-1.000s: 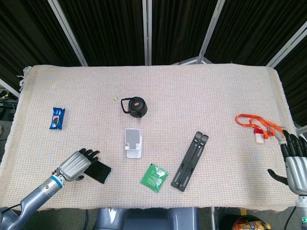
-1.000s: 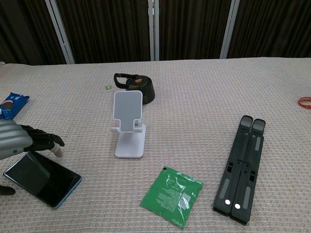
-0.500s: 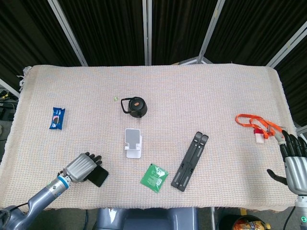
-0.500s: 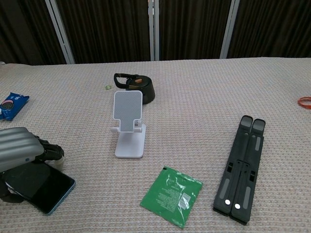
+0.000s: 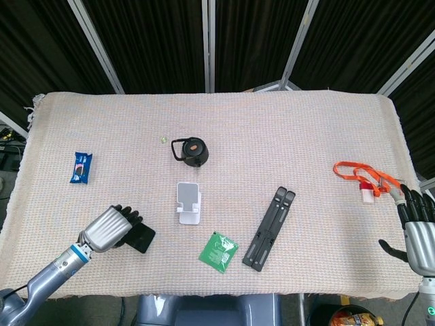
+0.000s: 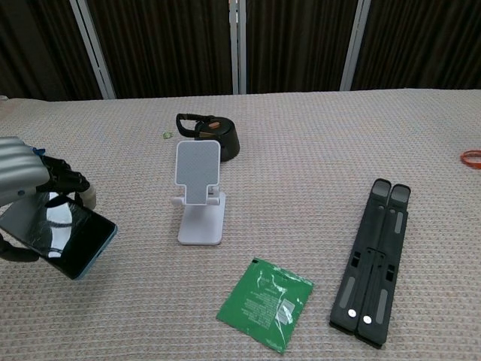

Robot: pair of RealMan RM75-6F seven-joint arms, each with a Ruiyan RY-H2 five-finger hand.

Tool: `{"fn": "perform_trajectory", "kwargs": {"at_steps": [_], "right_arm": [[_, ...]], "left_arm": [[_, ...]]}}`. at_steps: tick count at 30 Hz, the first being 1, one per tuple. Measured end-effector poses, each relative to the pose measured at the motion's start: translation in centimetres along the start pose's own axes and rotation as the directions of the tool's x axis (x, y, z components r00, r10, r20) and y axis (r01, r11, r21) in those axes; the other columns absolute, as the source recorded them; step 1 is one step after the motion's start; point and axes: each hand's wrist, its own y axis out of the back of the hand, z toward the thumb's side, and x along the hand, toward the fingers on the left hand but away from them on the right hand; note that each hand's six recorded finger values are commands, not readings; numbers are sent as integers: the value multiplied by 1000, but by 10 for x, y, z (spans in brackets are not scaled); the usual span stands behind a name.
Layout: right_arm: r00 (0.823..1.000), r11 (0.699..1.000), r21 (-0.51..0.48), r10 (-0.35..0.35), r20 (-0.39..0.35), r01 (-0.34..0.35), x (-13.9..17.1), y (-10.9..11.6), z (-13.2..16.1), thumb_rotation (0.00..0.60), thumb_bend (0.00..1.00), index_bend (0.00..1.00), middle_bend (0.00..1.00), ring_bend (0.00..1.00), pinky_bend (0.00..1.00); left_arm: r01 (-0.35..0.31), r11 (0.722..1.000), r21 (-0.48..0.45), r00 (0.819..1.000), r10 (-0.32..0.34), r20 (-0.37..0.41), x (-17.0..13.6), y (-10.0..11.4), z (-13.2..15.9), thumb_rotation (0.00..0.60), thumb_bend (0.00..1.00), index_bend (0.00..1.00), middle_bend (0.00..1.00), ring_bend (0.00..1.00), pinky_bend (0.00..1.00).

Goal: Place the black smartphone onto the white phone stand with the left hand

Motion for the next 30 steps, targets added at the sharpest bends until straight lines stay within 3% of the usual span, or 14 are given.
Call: {"fn": "perform_trajectory", "kwargs": {"at_steps": [4,7,12,15,18,22,30], "right_arm": [[1000,1000,-3,-3,7,3,-2,0,0,600,0,0,0,0,0],[1000,1000,-1,-7,13,7,-3,1,0,600,0,0,0,0,0],[999,1000,9,-14,28,14,-5,2,-3,600,0,0,0,0,0],[999,1000,17,-9,51,8,-6,1,-9,600,0,0,0,0,0],[996,1000,25,-3,85,1,-7,-1,-18,600,0,0,0,0,0],[994,1000,31,3,110,-6,-9,-3,-25,600,0,0,0,0,0],[990,1000,28,5,138,-9,-10,-3,-33,600,0,0,0,0,0]], "left_arm": [[-134,981,142,989,123,85,14,32,-4,600,25,627,511,521,534],[-239,927,291,963,187,193,31,53,-9,600,8,631,511,522,533],[-391,774,498,899,205,387,69,85,-17,600,2,632,511,521,533],[-441,686,579,869,166,466,96,101,-22,600,3,629,511,522,532],[-461,622,633,851,107,514,123,112,-23,600,2,619,510,522,528],[-465,582,667,831,28,555,147,112,-16,600,4,616,509,522,527],[-470,548,692,798,-71,598,165,109,-1,600,8,616,509,522,524]]}}
